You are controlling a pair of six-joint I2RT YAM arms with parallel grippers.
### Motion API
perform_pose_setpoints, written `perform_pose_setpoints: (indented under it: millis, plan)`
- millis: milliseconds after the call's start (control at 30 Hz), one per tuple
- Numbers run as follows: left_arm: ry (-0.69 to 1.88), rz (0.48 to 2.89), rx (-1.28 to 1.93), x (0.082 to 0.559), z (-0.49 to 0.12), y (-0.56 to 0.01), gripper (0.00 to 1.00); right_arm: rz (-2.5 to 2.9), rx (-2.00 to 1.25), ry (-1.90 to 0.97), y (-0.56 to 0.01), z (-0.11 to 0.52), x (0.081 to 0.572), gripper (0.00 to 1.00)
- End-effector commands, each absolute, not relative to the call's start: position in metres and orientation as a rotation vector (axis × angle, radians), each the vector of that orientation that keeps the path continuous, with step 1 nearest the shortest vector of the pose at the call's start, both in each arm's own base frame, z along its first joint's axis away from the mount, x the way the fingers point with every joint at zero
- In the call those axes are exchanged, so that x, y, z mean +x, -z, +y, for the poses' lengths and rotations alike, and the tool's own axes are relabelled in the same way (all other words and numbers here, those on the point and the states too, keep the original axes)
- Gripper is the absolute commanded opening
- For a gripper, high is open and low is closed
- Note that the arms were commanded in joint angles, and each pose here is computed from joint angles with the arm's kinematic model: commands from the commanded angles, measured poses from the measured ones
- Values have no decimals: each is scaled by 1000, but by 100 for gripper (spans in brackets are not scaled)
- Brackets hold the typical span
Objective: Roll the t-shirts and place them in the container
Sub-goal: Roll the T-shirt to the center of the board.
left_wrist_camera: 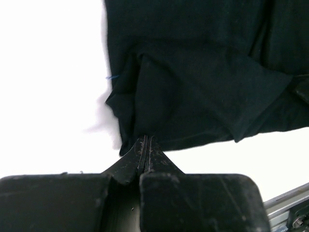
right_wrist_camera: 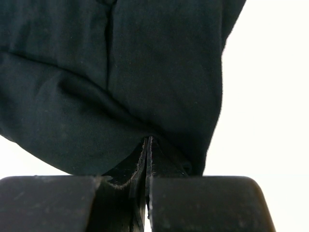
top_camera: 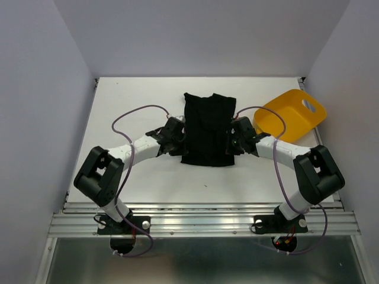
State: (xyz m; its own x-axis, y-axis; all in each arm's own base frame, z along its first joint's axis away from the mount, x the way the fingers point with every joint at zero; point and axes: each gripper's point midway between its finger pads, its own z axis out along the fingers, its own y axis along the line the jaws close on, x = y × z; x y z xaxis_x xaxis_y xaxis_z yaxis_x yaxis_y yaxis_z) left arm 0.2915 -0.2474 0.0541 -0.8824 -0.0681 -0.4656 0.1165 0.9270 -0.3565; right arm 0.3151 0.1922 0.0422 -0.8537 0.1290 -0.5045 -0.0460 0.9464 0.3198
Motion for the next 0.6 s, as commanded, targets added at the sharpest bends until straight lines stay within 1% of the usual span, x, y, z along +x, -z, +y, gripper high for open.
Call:
perform_pose_setpoints:
  millis: [0, 100, 133, 167, 267, 300, 567]
  plan:
    - [476, 2531, 20, 287, -229, -79, 0, 2481, 54, -424, -61, 187, 320, 2]
    - [491, 2514, 6, 283, -226, -85, 0, 2466, 51, -438, -67, 188, 321, 3]
    - [496, 2509, 4, 283, -226, -85, 4, 2473, 37, -473, -68, 193, 319, 3]
    - [503, 2499, 2, 282, -226, -87, 17, 2474, 33, -478, -68, 194, 319, 4]
    - [548, 2487, 8, 280, -230, -86, 36, 2470, 26, -497, -71, 198, 320, 5]
    - [557, 2490, 10, 280, -231, -84, 39, 2471, 25, -501, -72, 198, 320, 5]
    - [597, 2550, -5, 280, -244, -58, 42, 2460, 0, -537, -83, 207, 316, 8]
